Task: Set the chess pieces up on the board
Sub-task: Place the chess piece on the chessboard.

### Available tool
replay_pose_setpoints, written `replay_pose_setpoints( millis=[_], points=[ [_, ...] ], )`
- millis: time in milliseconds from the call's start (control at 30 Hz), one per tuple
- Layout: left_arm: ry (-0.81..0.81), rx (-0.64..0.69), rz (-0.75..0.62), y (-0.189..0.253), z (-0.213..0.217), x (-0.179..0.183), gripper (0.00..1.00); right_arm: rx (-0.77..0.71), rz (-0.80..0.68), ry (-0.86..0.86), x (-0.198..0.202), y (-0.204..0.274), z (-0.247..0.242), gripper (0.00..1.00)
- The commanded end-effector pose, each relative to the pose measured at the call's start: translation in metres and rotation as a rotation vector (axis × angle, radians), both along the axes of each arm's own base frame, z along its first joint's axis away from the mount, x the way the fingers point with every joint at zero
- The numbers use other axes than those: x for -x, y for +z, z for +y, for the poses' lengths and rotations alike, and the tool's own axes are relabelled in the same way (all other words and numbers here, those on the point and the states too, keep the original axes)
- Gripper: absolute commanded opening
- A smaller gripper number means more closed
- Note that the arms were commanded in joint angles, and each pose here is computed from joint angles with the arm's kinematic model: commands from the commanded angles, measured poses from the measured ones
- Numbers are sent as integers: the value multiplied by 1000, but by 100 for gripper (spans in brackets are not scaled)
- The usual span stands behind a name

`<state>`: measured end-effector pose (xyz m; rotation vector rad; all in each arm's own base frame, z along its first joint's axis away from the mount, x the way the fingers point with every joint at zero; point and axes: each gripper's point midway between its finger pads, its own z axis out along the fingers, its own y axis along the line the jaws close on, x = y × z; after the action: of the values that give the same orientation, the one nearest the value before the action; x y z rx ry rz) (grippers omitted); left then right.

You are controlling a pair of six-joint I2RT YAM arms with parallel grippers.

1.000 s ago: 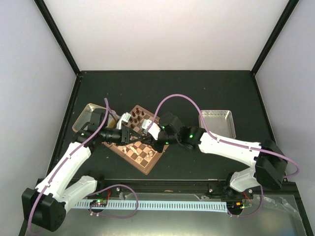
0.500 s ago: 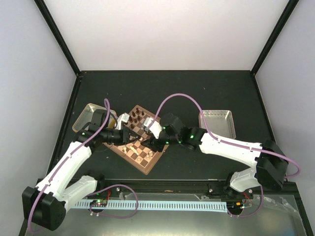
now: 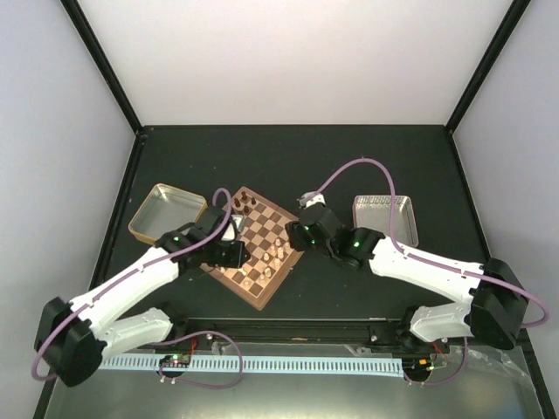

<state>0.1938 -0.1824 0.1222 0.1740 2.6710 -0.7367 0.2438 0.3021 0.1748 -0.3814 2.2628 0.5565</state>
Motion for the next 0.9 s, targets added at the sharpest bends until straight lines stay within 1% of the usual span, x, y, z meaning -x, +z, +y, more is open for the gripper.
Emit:
replay_pose_setpoints(
  millis=[0, 200, 433, 567, 867],
  points=[
    [41, -130, -42, -19, -1, -14, 4, -34, 44, -298, -14, -4, -42, 61],
    [-12, -182, -17, -38, -20, -12, 4, -45, 73, -372, -16, -13, -58, 61],
    [-44, -194, -1, -48, -33, -12, 5, -42, 86, -373, -17, -18, -60, 61],
    [-63, -207, 30, -59, -38, -10, 5, -38, 94, -369, -17, -20, -59, 61],
    [-73, -209, 41, -63, -42, -10, 6, -34, 105, -362, -17, -24, -57, 61]
  ],
)
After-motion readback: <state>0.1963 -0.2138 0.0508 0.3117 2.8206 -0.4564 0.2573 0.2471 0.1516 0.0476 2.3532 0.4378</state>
